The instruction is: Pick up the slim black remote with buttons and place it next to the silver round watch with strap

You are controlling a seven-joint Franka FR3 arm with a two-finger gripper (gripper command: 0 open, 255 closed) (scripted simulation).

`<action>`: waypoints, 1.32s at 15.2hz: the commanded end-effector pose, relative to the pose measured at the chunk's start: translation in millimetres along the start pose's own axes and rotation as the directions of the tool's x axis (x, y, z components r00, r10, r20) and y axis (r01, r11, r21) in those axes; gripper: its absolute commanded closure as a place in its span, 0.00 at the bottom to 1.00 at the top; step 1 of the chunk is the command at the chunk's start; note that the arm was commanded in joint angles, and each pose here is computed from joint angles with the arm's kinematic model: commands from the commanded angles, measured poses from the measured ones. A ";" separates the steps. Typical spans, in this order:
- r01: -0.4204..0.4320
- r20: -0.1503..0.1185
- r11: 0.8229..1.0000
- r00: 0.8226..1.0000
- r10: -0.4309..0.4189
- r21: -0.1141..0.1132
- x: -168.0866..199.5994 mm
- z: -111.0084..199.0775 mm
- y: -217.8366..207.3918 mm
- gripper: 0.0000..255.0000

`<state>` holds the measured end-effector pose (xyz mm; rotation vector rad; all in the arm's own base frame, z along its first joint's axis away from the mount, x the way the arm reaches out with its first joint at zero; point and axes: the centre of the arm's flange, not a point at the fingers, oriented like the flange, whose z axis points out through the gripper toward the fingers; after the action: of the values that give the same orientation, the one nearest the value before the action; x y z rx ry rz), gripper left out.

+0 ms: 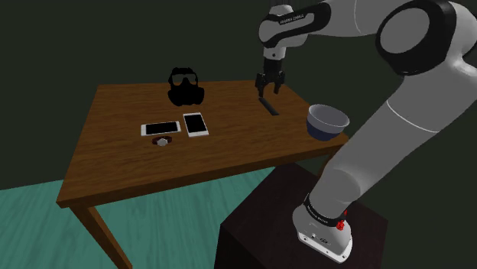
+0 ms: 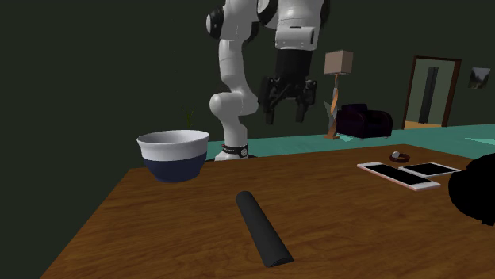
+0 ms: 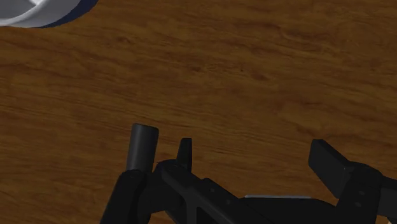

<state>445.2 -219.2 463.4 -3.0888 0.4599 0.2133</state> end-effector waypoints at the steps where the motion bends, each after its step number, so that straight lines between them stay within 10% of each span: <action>1: -0.025 0.010 1.000 1.000 0.025 0.009 18.5 11.1 18.6 0.00; 20: -0.205 0.093 0.976 0.976 0.198 0.070 135.5 120.9 156.3 0.00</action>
<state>512.6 -404.3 331.9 -2.9404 0.7586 0.3212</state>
